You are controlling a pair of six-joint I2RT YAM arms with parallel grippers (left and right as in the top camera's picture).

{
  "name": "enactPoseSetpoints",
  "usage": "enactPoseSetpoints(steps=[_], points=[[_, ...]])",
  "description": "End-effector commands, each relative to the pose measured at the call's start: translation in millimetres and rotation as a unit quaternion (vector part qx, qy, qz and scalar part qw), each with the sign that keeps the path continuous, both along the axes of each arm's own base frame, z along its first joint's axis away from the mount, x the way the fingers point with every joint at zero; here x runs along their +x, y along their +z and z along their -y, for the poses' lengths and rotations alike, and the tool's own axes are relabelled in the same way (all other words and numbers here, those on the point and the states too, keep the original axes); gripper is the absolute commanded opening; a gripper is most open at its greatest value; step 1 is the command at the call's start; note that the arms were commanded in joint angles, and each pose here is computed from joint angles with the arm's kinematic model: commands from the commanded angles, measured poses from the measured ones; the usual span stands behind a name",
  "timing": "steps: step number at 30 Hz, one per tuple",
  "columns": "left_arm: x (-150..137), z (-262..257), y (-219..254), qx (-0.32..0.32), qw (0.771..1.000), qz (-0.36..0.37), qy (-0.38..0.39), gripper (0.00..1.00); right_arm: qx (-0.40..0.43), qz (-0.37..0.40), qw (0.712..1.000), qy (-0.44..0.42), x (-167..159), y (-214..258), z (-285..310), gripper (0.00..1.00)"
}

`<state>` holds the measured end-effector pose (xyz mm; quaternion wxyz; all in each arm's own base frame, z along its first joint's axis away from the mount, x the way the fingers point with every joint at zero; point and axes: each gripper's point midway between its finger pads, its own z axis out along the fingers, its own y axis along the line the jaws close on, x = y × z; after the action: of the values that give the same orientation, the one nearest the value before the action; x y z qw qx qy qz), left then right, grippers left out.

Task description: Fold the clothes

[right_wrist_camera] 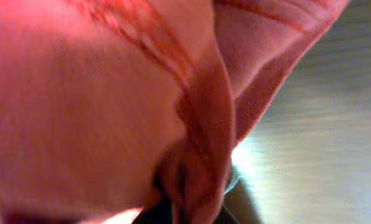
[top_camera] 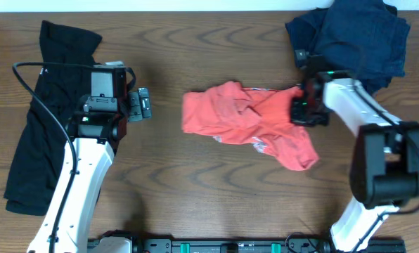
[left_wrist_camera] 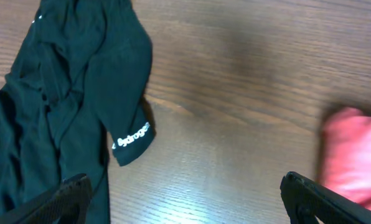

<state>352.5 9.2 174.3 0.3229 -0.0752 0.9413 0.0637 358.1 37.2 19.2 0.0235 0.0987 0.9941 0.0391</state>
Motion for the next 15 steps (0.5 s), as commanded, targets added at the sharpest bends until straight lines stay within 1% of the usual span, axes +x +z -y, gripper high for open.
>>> enactPoseSetpoints(steps=[1, 5, 9, 15], points=[[-1.2, -8.1, 4.5, 0.011, 1.000, 0.000, 0.006, 0.98, -0.012, 0.052, 0.998, 0.020, 7.4, 37.7, 21.9, 0.01], [-4.5, -8.8, 2.0, 0.011, 1.000, -0.008, 0.007, 0.98, 0.037, 0.098, 0.993, 0.056, 11.0, 74.6, 7.0, 0.01], [-6.0, -8.9, 1.0, 0.012, 1.000, -0.012, 0.006, 0.98, 0.043, 0.136, 0.986, 0.088, 14.1, 106.5, -14.6, 0.01], [-6.2, -8.9, 0.6, 0.011, 1.000, -0.012, 0.007, 0.98, 0.066, 0.179, 0.968, 0.160, 19.1, 137.6, -85.5, 0.01]])
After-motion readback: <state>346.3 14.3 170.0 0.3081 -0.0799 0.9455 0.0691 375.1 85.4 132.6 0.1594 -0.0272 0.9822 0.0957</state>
